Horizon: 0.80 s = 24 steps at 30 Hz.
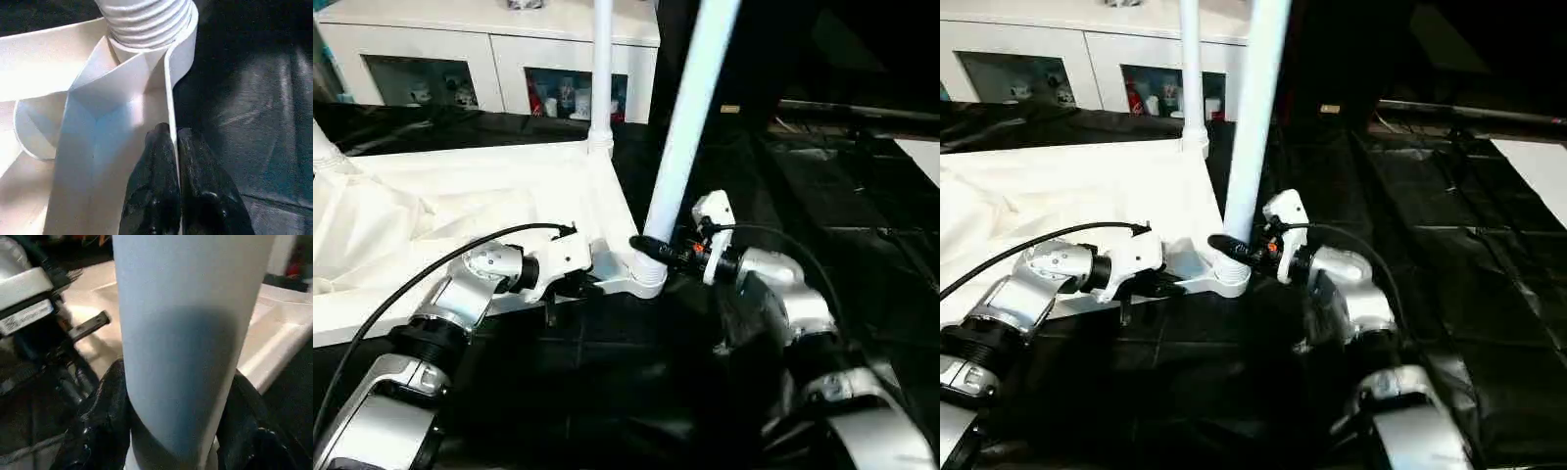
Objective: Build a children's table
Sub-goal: Insert table leg to table base
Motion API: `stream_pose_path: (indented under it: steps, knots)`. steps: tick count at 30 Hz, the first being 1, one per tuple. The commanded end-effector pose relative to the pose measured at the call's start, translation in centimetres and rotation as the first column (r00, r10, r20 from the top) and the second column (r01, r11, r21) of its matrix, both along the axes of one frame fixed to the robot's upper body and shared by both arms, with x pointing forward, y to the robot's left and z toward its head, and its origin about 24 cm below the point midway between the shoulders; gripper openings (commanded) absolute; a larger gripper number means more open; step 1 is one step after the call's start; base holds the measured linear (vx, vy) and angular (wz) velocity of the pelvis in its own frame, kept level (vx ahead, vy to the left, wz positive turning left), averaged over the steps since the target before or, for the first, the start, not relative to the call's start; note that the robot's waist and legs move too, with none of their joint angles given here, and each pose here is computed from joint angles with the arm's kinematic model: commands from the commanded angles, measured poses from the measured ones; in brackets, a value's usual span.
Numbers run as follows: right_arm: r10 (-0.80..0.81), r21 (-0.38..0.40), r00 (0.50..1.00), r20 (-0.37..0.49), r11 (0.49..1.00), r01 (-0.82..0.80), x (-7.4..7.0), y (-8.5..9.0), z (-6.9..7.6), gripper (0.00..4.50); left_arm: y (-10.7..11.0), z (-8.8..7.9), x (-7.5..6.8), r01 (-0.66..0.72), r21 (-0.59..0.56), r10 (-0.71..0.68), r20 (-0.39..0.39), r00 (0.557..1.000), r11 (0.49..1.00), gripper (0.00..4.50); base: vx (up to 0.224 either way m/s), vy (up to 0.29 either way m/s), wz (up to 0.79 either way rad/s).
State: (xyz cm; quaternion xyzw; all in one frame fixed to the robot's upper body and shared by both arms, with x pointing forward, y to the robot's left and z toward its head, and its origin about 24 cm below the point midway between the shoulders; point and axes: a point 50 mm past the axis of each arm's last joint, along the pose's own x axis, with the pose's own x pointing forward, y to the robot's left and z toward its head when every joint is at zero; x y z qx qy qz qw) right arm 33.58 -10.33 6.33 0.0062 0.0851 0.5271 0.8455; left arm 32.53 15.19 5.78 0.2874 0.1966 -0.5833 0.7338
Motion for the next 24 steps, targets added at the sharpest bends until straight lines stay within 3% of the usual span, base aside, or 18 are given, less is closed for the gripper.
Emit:
stream_pose_path:
  steps: [1,12,16,18,24]
  knots:
    - [0.063,-0.092,0.982,-0.178,0.992,-0.081,-2.1,0.1,-4.1,1.85,-1.0,-0.2,-0.3,0.046,-0.039,-0.046,0.009,0.999,0.998,0.0,0.0,0.0,0.0]
    - [-0.092,-0.014,0.973,-0.21,0.996,0.092,-1.8,-0.4,-4.9,1.85,-0.7,0.0,-0.2,0.034,-0.036,-0.034,0.018,0.999,0.999,0.0,0.0,0.0,0.0]
    - [-0.191,0.066,0.953,-0.237,0.975,0.212,-1.2,-1.0,-4.5,1.85,-0.6,0.0,0.0,0.025,-0.033,-0.024,0.023,0.999,0.999,0.0,0.0,0.0,0.0]
    - [-0.216,0.127,0.941,-0.26,0.958,0.255,-1.5,-1.6,-4.5,1.85,-0.6,0.1,0.1,0.02,-0.037,-0.019,0.024,1.0,0.999,0.0,0.0,0.0,0.0]
    - [-0.251,0.163,0.938,-0.24,0.942,0.294,-2.4,-1.9,-5.2,1.85,-0.6,0.2,0.2,0.011,-0.042,-0.01,0.029,1.0,0.999,0.0,0.0,0.0,0.0]
